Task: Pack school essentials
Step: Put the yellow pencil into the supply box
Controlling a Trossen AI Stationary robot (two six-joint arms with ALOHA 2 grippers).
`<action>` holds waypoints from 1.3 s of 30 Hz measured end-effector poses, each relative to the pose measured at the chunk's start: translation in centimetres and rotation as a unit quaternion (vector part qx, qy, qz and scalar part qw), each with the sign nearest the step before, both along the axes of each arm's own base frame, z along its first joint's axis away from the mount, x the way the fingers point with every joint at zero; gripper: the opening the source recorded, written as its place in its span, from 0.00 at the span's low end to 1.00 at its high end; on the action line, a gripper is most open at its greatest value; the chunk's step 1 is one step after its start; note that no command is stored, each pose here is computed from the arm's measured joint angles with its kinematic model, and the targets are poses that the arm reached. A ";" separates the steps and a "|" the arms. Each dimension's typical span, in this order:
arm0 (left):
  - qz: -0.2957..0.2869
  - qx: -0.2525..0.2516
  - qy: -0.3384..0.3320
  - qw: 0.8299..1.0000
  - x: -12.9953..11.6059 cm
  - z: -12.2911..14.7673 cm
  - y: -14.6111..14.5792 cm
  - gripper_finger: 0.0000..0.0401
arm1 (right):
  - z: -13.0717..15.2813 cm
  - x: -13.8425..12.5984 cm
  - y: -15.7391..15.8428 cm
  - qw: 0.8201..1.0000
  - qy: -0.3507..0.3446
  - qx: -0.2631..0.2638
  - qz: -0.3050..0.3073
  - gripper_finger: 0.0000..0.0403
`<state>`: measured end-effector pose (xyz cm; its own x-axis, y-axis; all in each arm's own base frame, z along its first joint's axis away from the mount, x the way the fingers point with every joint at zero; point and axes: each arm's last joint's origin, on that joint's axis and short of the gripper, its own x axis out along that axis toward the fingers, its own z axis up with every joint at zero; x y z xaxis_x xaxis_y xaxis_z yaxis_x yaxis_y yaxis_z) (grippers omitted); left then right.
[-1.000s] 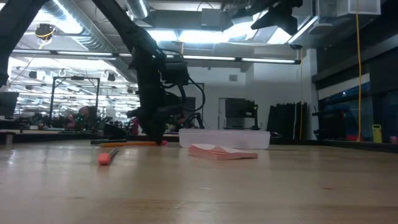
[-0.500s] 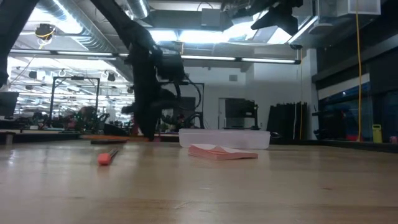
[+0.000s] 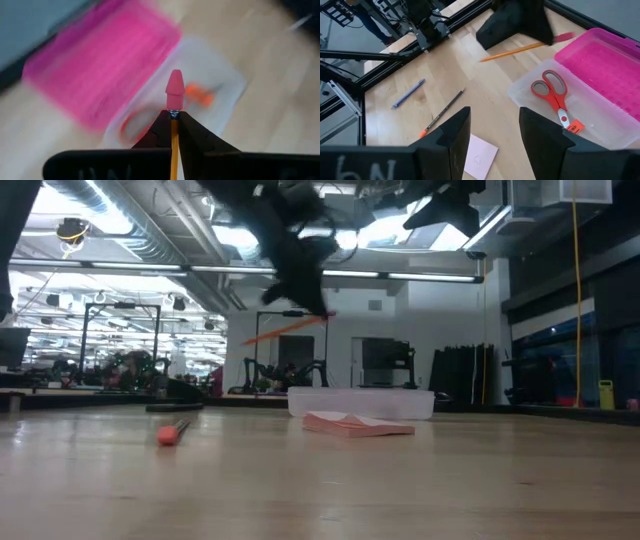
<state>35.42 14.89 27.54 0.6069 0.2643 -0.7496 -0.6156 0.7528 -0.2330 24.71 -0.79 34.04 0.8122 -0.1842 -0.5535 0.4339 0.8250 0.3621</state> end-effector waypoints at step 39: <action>-0.119 0.052 0.023 0.991 9.8 -5.5 1.2 0.00 | 1.9 -2.2 0.3 0.999 -0.045 -0.009 -0.023 0.42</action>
<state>45.18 16.09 22.05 0.6275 0.1948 -0.7538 -0.4261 0.8963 -0.1231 22.54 -0.45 35.94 0.8488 -0.2323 -0.4749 0.4385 0.8112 0.3869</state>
